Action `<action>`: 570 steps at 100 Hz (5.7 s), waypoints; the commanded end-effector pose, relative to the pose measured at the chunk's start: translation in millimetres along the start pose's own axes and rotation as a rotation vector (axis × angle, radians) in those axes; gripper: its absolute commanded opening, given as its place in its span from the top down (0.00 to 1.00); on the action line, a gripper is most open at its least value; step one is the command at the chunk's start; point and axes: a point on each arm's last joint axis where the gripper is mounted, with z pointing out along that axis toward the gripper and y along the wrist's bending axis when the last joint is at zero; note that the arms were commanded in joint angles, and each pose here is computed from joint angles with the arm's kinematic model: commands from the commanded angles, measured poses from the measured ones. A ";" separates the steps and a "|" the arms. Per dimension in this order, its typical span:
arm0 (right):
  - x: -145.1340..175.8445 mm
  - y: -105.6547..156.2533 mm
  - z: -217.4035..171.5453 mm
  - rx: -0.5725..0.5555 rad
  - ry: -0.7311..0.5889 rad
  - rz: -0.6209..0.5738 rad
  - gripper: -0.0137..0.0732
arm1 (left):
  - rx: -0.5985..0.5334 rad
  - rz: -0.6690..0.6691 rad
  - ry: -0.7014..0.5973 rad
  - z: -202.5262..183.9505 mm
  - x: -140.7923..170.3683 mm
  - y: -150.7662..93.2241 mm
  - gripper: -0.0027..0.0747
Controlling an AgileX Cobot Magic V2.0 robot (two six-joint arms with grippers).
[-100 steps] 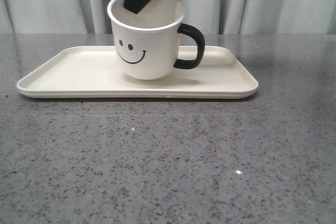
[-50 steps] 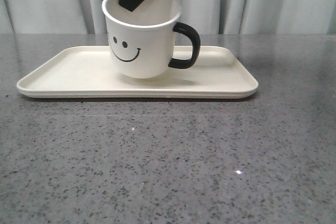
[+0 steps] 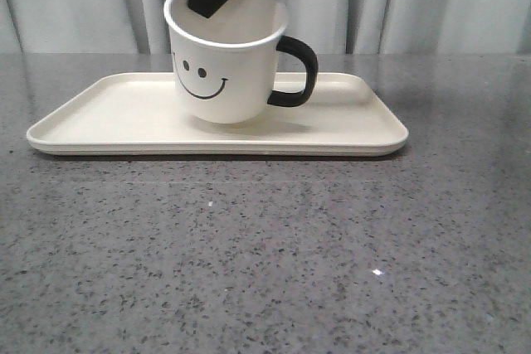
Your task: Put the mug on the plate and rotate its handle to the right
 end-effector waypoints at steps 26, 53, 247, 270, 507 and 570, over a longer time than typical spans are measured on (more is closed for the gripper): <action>-22.3 7.4 -31.9 -0.014 -0.047 -0.123 0.92 | -0.001 -0.005 -0.045 -6.5 -4.2 1.8 0.99; -22.3 7.4 -31.9 -0.014 -0.048 -0.152 0.92 | -0.001 -0.003 -0.045 -6.5 -4.2 1.8 0.99; -28.6 11.5 -24.5 -0.044 -0.068 -0.006 0.92 | -0.009 0.002 -0.048 -5.8 -5.0 2.2 0.99; -33.3 13.2 -20.9 -0.051 -0.069 -0.103 0.92 | -0.009 0.002 -0.048 -5.8 -5.0 2.2 0.99; -28.0 17.6 -12.6 -0.083 -0.063 -0.039 0.74 | -0.009 0.002 -0.048 -5.8 -5.0 2.2 0.99; -33.4 15.8 -16.4 -0.069 -0.098 -0.039 0.63 | -0.009 0.002 -0.048 -5.8 -5.0 2.2 0.99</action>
